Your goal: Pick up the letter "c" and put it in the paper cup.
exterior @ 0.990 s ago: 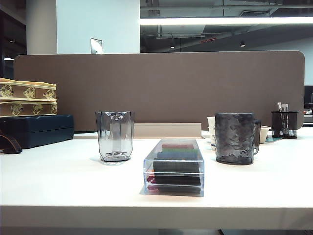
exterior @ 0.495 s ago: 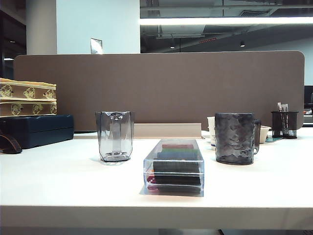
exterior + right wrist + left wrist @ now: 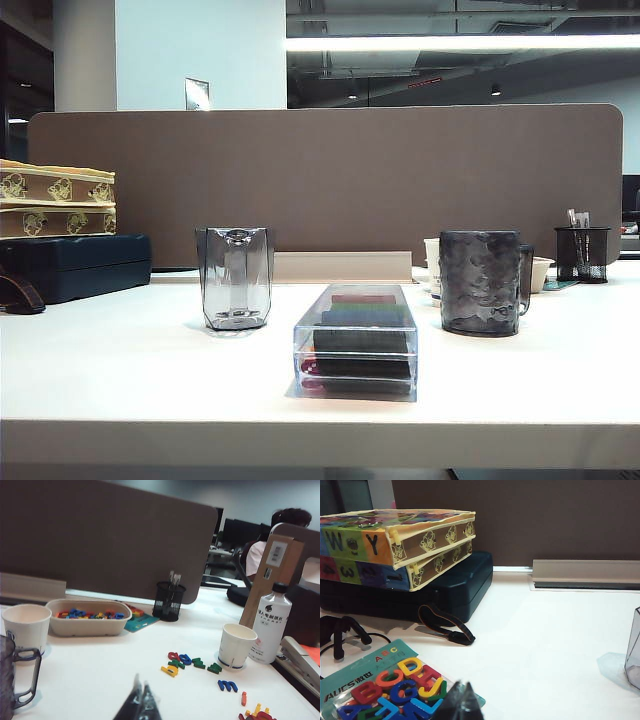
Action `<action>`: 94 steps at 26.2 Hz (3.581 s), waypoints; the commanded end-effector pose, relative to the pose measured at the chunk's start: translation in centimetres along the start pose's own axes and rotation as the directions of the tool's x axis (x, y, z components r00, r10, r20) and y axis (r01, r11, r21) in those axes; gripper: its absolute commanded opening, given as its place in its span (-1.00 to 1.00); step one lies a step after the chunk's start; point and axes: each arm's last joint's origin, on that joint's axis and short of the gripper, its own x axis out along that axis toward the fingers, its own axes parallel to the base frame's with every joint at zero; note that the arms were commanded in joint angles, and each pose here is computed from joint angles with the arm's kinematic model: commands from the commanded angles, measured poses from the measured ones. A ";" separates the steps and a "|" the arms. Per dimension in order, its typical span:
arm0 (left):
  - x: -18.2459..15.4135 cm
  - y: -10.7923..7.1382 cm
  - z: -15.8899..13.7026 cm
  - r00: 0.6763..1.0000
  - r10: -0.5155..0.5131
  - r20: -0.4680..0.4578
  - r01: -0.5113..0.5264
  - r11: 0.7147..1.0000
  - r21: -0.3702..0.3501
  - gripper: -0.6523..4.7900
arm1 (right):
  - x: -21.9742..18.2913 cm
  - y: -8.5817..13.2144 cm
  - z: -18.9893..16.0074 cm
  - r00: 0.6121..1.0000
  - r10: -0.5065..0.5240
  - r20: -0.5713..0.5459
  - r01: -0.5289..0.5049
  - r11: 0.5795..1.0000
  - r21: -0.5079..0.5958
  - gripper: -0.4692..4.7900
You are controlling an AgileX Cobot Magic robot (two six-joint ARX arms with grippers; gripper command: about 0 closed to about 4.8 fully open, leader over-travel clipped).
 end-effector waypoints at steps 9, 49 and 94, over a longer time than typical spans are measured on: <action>0.0 0.0 0.2 1.000 0.001 0.012 -0.001 1.000 -0.004 -0.78 | 0.0 0.0 -0.1 1.000 -0.005 0.005 0.005 1.000 0.011 -0.82; 0.0 0.0 0.2 1.000 0.001 0.013 -0.001 1.000 -0.004 -0.78 | 0.4 -1.3 -1.5 0.995 0.049 -0.084 -0.049 0.999 0.005 -0.82; 0.0 0.0 0.2 1.000 0.001 0.013 -0.001 1.000 -0.004 -0.78 | 0.4 -1.1 -1.7 0.984 0.146 -0.102 -0.133 0.983 0.126 -0.82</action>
